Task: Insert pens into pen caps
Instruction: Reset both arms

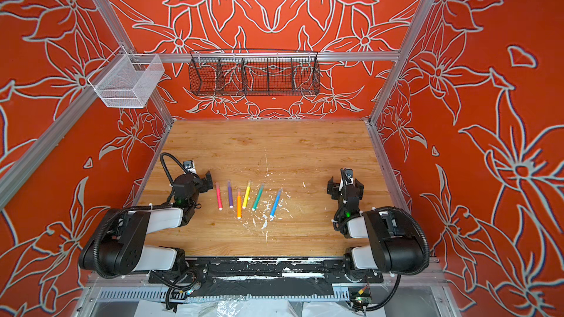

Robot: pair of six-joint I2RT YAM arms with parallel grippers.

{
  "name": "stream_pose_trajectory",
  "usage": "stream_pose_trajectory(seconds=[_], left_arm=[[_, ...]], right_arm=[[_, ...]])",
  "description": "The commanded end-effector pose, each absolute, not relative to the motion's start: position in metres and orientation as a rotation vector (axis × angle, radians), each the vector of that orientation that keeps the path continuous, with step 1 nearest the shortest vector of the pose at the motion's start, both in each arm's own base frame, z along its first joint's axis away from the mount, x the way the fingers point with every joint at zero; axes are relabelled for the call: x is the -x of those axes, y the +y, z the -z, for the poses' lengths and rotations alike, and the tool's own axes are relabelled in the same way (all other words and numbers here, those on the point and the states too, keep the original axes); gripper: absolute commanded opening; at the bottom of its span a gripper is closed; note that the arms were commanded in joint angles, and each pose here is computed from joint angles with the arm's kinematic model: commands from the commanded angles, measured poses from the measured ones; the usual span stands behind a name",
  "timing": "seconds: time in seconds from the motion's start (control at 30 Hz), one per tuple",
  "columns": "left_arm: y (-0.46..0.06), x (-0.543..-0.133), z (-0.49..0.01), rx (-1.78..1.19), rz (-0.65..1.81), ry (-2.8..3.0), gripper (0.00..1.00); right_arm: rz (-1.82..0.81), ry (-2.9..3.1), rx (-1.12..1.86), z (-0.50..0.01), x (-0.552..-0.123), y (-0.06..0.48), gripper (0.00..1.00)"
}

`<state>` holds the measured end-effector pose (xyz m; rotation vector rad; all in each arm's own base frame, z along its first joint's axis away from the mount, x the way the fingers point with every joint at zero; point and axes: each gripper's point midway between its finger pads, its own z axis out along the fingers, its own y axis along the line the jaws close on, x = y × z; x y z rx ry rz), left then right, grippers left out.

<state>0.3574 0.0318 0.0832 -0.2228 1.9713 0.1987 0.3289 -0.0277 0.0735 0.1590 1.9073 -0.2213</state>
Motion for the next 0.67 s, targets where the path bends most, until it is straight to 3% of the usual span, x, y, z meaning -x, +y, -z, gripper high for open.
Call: stream_pose_trajectory(seconds=[0.0,0.63], left_arm=[[0.0317,-0.3604,-0.0897,0.232,-0.183,1.946,0.98],[0.0317,-0.3606,-0.09,0.232,-0.183,1.946,0.98]], right_arm=[[0.254,1.921,-0.2,-0.0981,-0.3678,-0.0329,0.98],[0.247,1.901,-0.171,-0.0981,-0.3664,-0.0283,0.98]])
